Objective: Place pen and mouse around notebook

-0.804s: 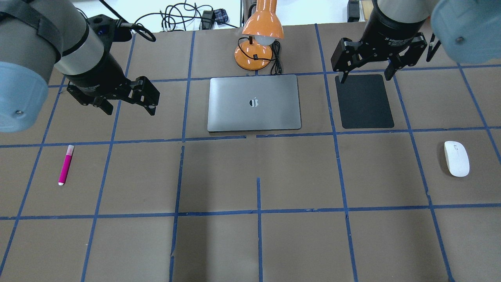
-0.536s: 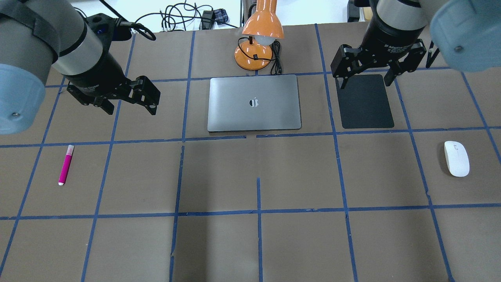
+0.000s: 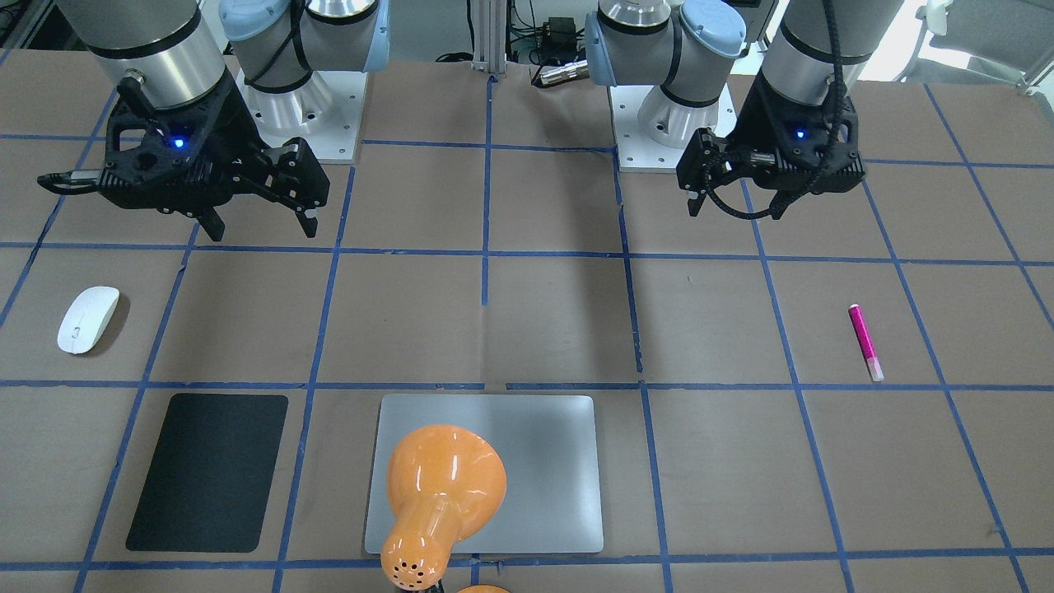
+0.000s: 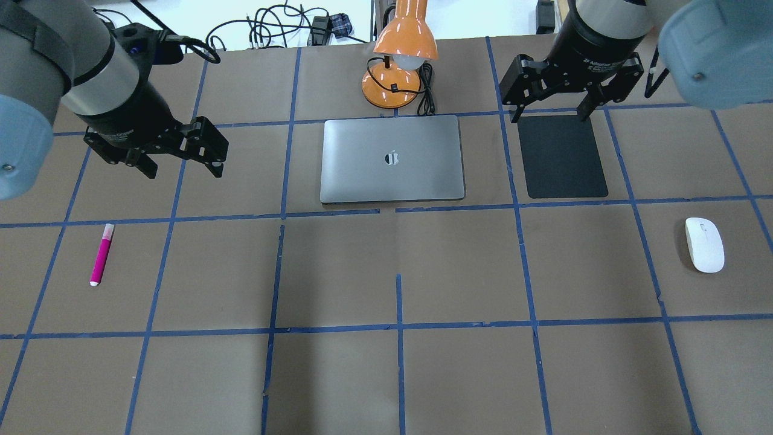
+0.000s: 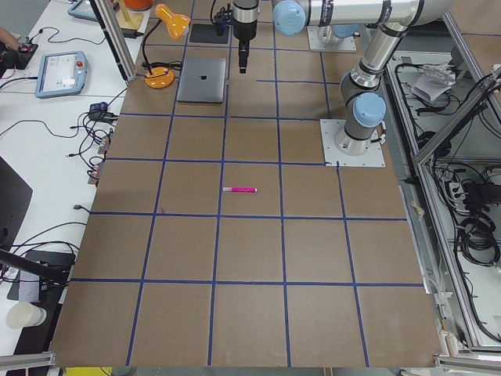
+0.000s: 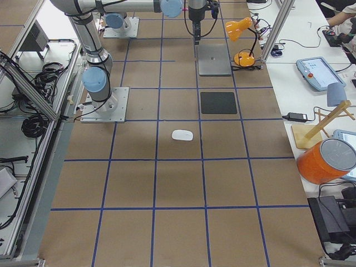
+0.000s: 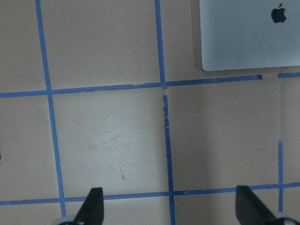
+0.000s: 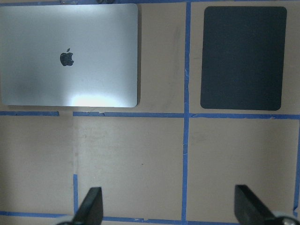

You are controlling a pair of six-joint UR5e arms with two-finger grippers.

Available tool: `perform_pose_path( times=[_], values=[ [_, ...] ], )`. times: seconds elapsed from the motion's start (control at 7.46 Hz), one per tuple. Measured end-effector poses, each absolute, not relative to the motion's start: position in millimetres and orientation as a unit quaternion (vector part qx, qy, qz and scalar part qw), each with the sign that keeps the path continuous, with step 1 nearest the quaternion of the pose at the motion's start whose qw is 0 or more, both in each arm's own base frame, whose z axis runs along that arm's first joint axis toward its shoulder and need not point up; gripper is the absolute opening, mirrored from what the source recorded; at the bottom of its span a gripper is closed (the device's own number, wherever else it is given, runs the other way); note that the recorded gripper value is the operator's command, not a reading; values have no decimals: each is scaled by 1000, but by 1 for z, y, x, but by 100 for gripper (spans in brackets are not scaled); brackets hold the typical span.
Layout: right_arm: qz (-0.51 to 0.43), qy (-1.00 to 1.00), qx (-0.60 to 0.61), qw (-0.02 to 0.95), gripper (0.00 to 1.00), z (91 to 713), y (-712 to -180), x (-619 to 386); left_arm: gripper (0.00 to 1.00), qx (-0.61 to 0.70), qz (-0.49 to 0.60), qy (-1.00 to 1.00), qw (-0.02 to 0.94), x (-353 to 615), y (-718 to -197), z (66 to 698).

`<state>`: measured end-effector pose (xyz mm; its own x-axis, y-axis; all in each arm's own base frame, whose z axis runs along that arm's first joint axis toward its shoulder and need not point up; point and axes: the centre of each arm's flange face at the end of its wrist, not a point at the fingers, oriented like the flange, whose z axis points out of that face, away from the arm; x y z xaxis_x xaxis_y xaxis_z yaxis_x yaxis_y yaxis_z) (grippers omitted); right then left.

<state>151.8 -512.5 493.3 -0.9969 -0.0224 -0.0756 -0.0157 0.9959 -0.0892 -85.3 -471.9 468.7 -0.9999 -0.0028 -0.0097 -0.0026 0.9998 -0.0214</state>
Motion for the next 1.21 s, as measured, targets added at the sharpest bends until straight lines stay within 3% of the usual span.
perform_pose_path(
  times=[0.54,1.21],
  values=[
    [-53,998,-5,28,100,461,-534,123,100,-20,-2,1000,6,48,-499,406],
    [-15,999,1,-32,100,311,-540,-111,100,18,14,1000,-1,181,-522,302]
  ],
)
